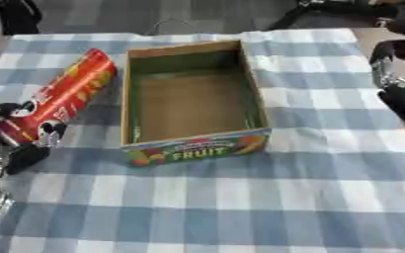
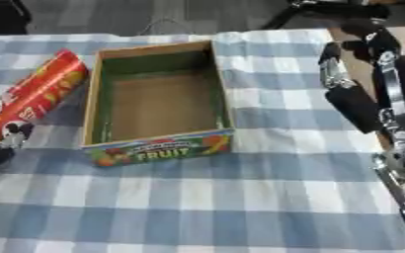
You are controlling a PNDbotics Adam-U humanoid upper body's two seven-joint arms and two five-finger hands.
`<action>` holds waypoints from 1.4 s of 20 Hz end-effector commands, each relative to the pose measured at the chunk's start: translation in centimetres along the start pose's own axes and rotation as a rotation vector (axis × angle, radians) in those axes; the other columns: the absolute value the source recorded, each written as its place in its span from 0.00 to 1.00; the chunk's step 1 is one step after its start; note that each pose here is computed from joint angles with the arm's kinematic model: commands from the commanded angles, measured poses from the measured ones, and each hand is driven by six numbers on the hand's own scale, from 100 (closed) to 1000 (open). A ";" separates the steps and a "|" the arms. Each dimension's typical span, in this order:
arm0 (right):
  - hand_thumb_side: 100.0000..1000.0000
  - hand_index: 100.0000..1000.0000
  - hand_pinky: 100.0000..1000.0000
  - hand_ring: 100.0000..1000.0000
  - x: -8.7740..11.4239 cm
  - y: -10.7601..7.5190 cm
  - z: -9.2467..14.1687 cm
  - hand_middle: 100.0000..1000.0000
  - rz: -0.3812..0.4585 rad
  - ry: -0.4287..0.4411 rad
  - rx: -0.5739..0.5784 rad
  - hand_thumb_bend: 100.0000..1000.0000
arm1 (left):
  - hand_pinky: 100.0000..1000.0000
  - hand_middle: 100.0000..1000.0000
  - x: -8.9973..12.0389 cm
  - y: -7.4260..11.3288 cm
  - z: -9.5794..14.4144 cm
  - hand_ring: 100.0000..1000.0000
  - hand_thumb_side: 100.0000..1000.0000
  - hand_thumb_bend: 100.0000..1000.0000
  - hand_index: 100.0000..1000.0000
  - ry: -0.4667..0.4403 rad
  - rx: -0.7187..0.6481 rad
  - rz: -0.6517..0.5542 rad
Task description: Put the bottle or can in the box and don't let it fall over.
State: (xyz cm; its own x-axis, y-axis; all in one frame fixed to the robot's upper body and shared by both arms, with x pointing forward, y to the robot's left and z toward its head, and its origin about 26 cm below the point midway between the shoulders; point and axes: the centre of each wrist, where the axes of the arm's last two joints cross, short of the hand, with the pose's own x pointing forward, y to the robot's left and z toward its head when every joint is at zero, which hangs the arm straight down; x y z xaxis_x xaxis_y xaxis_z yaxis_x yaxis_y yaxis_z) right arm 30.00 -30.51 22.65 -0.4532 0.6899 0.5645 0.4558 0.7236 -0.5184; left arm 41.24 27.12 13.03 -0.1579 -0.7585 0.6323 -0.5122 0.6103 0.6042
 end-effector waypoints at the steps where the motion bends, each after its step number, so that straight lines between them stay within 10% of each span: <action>1: 0.65 0.84 0.85 0.80 0.4 -0.6 -0.4 0.88 0.008 -0.022 -0.017 0.00 | 0.02 0.08 0.8 1.6 -1.0 0.00 0.00 0.00 0.17 -0.043 0.038 -0.014; 28: 0.63 0.85 0.85 0.80 0.0 -0.5 -0.2 0.88 0.006 -0.016 0.004 0.00 | 0.02 0.09 10.7 3.7 -3.5 0.00 0.00 0.00 0.18 -0.223 -0.020 0.025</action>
State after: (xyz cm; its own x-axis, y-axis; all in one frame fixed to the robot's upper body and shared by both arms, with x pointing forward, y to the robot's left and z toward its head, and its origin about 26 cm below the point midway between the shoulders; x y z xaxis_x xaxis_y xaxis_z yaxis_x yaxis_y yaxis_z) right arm 30.02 -30.72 22.25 -0.4482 0.6873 0.5716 0.4483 0.7260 -0.5215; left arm 40.84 22.27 22.35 -0.3254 -0.7676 0.5522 -0.4748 0.6377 0.6066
